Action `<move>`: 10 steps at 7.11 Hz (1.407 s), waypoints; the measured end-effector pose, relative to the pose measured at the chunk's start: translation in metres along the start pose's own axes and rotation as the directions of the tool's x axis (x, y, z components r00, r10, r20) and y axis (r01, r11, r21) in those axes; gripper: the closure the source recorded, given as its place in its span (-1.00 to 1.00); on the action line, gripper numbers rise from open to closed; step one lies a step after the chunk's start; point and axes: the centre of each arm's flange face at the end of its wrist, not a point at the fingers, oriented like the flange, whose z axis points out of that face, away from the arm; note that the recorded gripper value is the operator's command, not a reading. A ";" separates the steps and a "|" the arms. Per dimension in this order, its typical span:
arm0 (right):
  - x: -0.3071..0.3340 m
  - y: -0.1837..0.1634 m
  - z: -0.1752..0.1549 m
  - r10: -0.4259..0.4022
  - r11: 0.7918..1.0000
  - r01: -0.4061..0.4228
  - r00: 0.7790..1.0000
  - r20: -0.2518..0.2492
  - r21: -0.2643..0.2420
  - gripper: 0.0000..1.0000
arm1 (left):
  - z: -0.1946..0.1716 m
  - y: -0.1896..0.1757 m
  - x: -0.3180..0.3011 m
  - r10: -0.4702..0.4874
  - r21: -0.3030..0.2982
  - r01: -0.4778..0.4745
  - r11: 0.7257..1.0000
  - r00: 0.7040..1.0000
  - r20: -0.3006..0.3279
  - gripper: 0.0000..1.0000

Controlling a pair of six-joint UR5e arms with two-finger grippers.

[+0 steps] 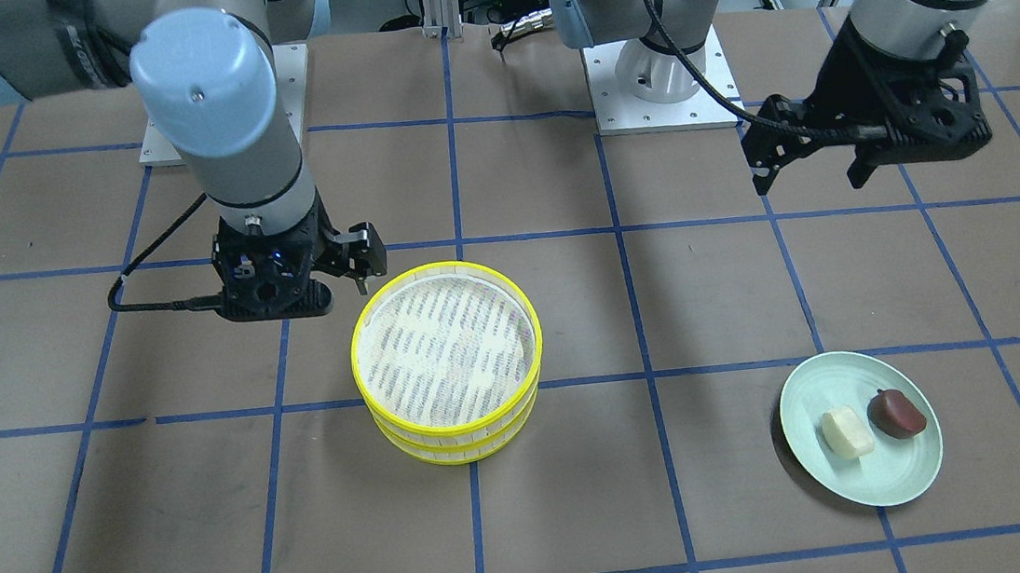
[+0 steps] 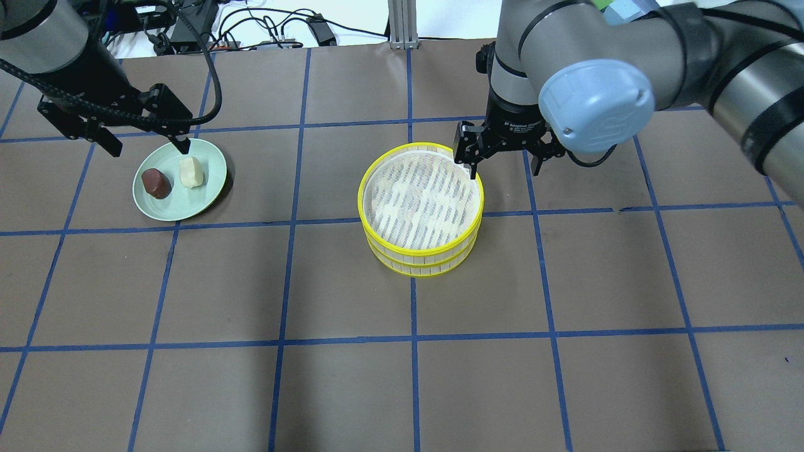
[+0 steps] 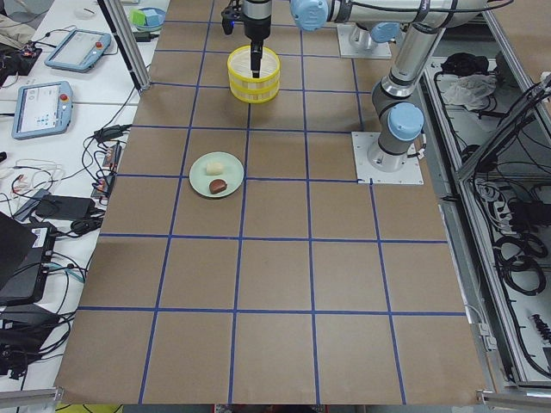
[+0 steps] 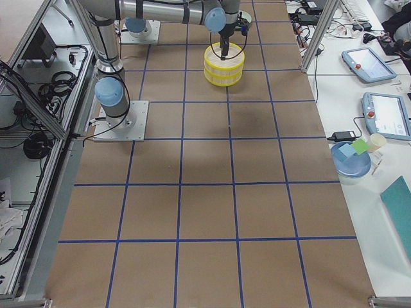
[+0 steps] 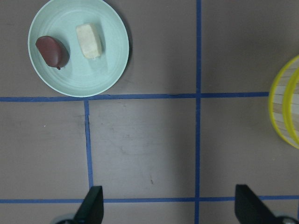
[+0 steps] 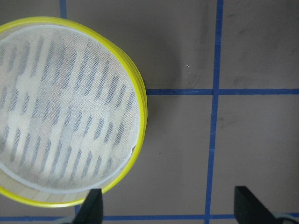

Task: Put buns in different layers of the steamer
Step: 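Grasp the top tier rim with right gripper while left lowers to white bun, then set the top tier aside with right gripper while left grasps white bun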

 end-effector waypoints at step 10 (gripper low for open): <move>-0.010 -0.029 0.097 0.051 0.996 -0.053 0.999 -0.017 -0.074 1.00 | 0.225 -0.131 -0.102 -0.047 0.091 0.045 0.995 0.999 0.025 -1.00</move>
